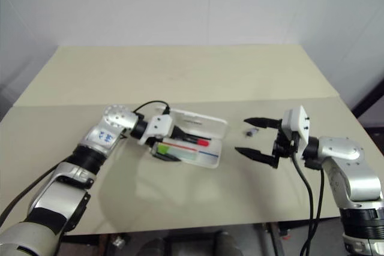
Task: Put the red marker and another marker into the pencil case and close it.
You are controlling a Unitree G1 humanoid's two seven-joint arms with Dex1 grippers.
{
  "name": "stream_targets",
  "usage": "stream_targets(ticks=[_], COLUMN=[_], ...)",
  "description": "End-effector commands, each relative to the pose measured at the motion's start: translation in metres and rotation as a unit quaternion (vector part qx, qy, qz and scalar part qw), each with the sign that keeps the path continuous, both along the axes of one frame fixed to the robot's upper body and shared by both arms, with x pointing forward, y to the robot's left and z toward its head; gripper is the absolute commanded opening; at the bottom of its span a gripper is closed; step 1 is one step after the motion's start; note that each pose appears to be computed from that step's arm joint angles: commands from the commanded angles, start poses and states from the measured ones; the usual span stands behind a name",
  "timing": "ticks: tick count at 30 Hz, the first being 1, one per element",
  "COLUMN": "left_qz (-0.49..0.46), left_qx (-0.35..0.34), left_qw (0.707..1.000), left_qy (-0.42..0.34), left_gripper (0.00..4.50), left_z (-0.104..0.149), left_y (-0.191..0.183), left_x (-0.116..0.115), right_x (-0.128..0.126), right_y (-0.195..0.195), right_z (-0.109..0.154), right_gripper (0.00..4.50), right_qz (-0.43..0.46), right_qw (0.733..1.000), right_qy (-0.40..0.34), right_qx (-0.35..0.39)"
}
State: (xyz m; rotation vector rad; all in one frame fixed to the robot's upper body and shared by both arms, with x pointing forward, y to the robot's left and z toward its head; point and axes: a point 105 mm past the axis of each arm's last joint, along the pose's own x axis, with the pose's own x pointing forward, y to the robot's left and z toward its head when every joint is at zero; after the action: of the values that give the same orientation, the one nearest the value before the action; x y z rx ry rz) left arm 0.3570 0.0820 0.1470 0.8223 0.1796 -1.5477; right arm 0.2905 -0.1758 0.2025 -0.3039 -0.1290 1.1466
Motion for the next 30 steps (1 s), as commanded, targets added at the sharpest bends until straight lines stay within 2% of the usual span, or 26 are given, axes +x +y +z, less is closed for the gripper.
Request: stream_targets(ticks=[1, 21, 30], left_qz=[-0.009, 0.072, 0.034], left_qx=[-0.005, -0.026, -0.026], left_qw=[1.0, 0.994, 0.998], left_qy=[-0.02, -0.073, -0.045], left_gripper=[4.46, 4.46, 4.46], left_z=[0.012, 0.023, 0.021], left_y=[-0.001, 0.017, 0.017], left_x=[-0.001, 0.021, -0.001], right_x=[-0.005, -0.001, -0.001], right_y=[-0.002, -0.001, -0.001], right_z=[0.015, 0.015, 0.014], right_gripper=[4.5, 4.5, 4.5], right_qz=[-0.002, -0.002, -0.003], right_qw=[1.0, 1.0, 0.999], right_qy=[-0.031, -0.031, -0.032], right_qx=[0.0, 0.001, 0.001])
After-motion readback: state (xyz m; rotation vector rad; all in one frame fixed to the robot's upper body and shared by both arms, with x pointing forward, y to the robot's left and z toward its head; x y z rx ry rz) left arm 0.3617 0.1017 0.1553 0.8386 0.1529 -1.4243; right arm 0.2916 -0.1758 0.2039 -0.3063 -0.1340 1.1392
